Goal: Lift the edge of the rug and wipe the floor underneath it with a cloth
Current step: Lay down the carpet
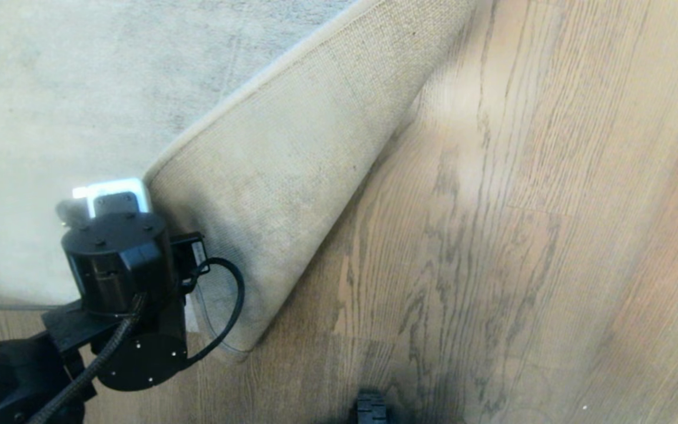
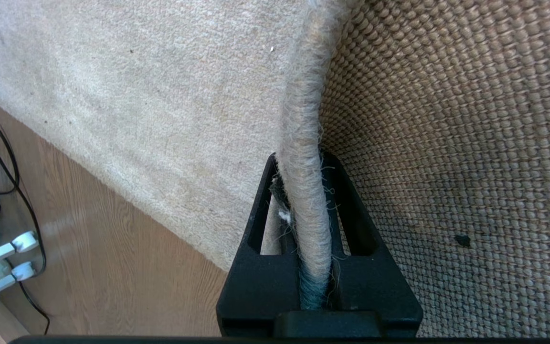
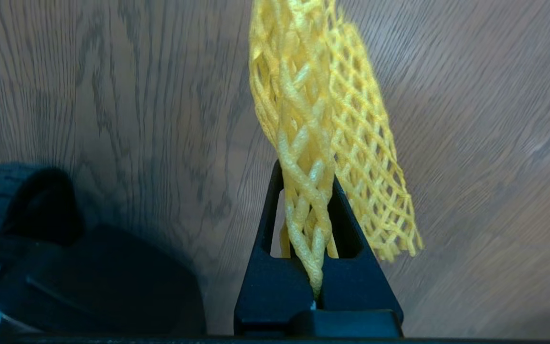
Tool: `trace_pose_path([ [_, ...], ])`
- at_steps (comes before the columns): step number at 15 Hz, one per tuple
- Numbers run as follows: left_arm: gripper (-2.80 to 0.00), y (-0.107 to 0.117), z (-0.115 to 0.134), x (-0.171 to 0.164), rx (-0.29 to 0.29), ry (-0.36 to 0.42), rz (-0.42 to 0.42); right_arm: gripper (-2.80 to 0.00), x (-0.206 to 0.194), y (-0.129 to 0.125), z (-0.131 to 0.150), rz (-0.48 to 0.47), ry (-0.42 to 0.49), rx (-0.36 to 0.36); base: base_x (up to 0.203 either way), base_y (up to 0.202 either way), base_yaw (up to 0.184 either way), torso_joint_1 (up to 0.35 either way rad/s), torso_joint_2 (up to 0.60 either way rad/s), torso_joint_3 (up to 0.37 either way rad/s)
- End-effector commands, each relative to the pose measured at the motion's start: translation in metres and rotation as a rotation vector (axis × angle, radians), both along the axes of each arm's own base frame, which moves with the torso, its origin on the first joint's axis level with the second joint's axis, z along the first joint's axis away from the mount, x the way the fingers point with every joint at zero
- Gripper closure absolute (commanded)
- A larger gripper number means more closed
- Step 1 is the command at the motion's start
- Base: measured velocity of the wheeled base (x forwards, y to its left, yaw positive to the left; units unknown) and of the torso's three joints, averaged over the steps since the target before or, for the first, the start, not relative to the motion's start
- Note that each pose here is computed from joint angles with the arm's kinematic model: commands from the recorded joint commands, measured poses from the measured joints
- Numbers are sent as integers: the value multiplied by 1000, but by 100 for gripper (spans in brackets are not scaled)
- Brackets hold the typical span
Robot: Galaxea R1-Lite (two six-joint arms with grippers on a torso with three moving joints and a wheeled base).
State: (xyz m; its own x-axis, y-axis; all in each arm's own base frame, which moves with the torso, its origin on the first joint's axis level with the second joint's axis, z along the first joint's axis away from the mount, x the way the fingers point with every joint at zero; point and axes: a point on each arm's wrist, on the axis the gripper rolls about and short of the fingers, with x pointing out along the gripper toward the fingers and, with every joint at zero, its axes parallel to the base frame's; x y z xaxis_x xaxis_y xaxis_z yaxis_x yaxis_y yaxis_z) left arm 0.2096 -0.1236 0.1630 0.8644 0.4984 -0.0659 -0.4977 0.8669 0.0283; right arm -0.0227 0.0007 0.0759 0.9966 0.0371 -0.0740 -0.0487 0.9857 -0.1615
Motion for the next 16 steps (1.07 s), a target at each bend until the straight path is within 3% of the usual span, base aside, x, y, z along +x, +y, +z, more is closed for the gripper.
trace_pose_path([
  [1, 0, 0, 1, 0, -3, -6, 6, 0, -2, 0, -1, 1, -22, 7, 0, 0, 0, 0, 0, 0],
  [5, 0, 0, 1, 0, -3, -6, 5, 0, -2, 0, -1, -5, -27, 82, 0, 0, 0, 0, 0, 0],
  [16, 0, -5, 2, -2, -5, -9, -16, 0, -2, 0, -1, -5, -26, 87, 0, 0, 0, 0, 0, 0],
])
